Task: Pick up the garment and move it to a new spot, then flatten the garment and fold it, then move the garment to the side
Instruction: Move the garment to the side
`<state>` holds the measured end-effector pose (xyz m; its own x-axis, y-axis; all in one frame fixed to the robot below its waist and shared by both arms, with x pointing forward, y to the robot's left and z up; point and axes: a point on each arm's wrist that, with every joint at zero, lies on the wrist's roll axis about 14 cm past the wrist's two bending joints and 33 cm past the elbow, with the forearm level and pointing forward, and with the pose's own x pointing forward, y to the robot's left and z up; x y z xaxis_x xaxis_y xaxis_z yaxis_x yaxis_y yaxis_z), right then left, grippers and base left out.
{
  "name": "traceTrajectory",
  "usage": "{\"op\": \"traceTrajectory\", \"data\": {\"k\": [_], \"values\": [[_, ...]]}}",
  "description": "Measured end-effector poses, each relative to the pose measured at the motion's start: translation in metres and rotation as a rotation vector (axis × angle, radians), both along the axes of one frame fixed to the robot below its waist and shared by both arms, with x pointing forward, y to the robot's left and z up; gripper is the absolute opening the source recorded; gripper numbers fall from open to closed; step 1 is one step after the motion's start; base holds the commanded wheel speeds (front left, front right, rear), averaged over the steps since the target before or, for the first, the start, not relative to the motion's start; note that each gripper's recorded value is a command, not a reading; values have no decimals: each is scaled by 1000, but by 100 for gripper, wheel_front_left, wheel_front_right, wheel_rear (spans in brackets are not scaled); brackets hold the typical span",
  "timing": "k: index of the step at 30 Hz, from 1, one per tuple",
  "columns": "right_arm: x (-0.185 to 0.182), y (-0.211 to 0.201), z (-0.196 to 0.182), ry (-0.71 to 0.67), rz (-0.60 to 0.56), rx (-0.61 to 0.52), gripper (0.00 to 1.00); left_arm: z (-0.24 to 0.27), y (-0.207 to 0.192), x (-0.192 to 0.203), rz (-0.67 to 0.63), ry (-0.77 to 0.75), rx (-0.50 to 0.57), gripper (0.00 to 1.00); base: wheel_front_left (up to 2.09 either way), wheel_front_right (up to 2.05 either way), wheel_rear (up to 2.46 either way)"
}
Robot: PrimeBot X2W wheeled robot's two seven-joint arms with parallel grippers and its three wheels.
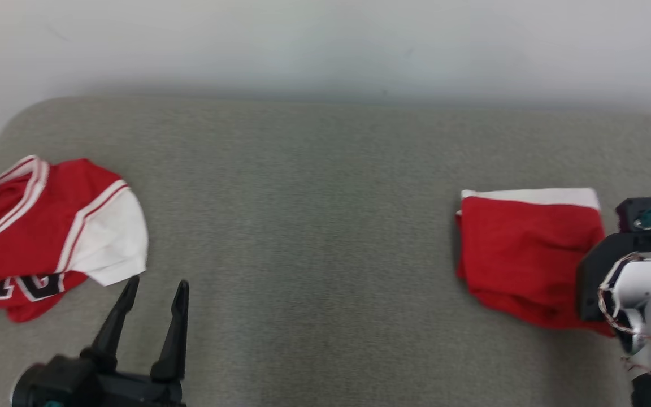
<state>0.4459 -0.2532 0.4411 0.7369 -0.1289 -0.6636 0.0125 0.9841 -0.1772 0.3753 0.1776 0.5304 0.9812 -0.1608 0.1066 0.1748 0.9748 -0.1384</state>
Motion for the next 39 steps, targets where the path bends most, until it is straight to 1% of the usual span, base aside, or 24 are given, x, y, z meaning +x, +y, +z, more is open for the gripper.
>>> {"op": "traceTrajectory", "data": {"k": [3,4,5,7,13,14,18,19,20,24,25,26,27,28,30,34,37,39], "values": [[-1,-36,9,-30,-45,-62,0,13,-18,20,-68,-43,27,100,0,0,0],[0,-45,13,-42,-52,-82,0,17,-22,27,-87,-56,33,100,0,0,0],[0,-45,13,-42,-52,-82,0,17,-22,27,-87,-56,33,100,0,0,0],[5,-63,19,-68,-69,-117,0,21,-30,39,-121,-70,51,100,0,0,0],[11,-113,24,-113,-134,-194,0,14,-51,70,-203,-58,69,100,0,0,0],[11,-153,28,-136,-178,-268,0,-4,-74,87,-278,-16,54,100,0,0,0],[9,-174,28,-148,-200,-318,0,-23,-85,97,-310,26,51,100,0,0,0],[10,-173,24,-158,-187,-313,0,-29,-89,101,-325,36,47,100,0,0,0],[12,-173,25,-165,-163,-341,0,-35,-93,105,-338,48,41,100,0,0,0],[10,-182,30,-180,-167,-388,0,-46,-104,107,-368,72,28,100,0,0,0],[9,-183,32,-184,-162,-403,8,-47,-106,107,-374,74,25,100,0,0,0],[11,-181,41,-214,-137,-446,25,-46,-108,107,-377,72,22,100,0,0,0],[15,-175,50,-254,-109,-468,58,-45,-108,106,-376,68,22,100,0,0,0],[14,-173,53,-268,-93,-484,100,-44,-108,105,-374,68,20,100,0,0,0],[14,-170,59,-289,-78,-505,100,-41,-109,103,-374,61,11,100,0,0,0],[18,-159,82,-389,-23,-535,100,-34,-110,97,-372,46,-1,100,0,0,0],[18,-148,88,-432,6,-519,100,-29,-106,92,-354,32,-10,100,0,0,0],[15,-139,88,-454,13,-478,100,-28,-102,86,-336,35,-19,100,0,0,0]]}}
